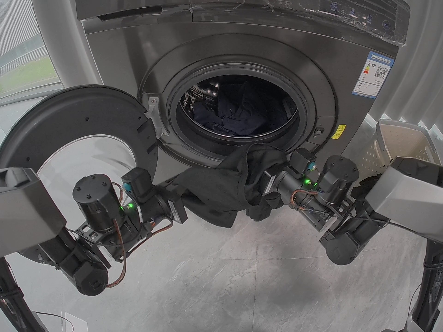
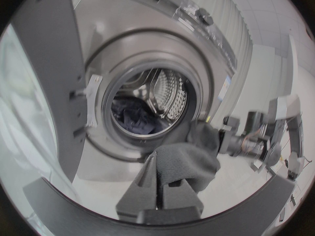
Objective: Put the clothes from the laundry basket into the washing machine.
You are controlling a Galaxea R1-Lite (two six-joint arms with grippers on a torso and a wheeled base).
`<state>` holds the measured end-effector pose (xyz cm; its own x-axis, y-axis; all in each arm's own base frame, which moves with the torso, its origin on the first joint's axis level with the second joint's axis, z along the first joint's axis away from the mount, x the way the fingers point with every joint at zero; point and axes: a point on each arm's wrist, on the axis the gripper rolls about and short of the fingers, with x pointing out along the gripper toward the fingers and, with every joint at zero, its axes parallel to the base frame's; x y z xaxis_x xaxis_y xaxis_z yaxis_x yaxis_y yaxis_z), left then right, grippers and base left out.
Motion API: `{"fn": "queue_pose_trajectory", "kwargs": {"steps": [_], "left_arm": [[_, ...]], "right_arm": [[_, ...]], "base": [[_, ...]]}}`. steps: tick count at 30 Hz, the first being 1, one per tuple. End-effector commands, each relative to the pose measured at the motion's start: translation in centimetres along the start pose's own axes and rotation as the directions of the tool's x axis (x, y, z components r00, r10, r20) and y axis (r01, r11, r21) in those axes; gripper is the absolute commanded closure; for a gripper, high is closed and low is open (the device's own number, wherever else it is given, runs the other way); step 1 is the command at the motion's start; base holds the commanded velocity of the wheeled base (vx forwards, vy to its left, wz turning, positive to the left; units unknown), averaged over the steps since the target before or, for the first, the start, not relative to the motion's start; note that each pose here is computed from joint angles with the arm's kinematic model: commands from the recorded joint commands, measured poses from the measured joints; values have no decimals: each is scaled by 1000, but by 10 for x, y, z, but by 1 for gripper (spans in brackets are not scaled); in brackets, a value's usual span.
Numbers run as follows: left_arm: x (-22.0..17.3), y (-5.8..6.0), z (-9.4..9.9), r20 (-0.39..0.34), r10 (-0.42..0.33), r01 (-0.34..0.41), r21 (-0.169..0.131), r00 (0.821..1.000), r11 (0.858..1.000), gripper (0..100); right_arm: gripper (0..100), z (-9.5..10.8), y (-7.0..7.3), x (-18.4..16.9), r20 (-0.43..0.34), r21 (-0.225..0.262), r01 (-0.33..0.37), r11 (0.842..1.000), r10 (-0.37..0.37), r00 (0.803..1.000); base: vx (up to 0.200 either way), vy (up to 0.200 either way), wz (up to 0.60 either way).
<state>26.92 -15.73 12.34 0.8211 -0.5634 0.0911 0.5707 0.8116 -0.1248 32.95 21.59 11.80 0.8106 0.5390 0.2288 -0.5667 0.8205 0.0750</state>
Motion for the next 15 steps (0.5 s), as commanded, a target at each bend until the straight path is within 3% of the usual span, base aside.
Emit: {"fn": "queue_pose_trajectory", "kwargs": {"steps": [1, 7, 8, 12, 15], "left_arm": [[0, 12, -45, -148, 37, -38, -2, 988, 999, 100], [1, 12, -57, -186, 37, -37, 2, 982, 999, 100], [1, 12, -57, -187, 34, -34, 1, 982, 999, 0], [0, 11, -58, -192, 28, -29, -1, 981, 1000, 0], [-11, 7, -67, -251, 20, -21, 0, 968, 1000, 0]], "right_arm": [[100, 33, 10, -4, 77, 5, -23, 1000, 23, 997], [100, 33, 20, -6, 73, 13, -43, 999, 41, 996], [100, 33, 21, -6, 74, 13, -44, 999, 43, 996], [100, 34, 20, -5, 78, 12, -43, 999, 42, 996], [100, 32, 20, -4, 79, 13, -43, 999, 42, 996]], "base": [[0, 0, 0], [0, 0, 0], [0, 0, 0], [0, 0, 0], [0, 0, 0]]}}
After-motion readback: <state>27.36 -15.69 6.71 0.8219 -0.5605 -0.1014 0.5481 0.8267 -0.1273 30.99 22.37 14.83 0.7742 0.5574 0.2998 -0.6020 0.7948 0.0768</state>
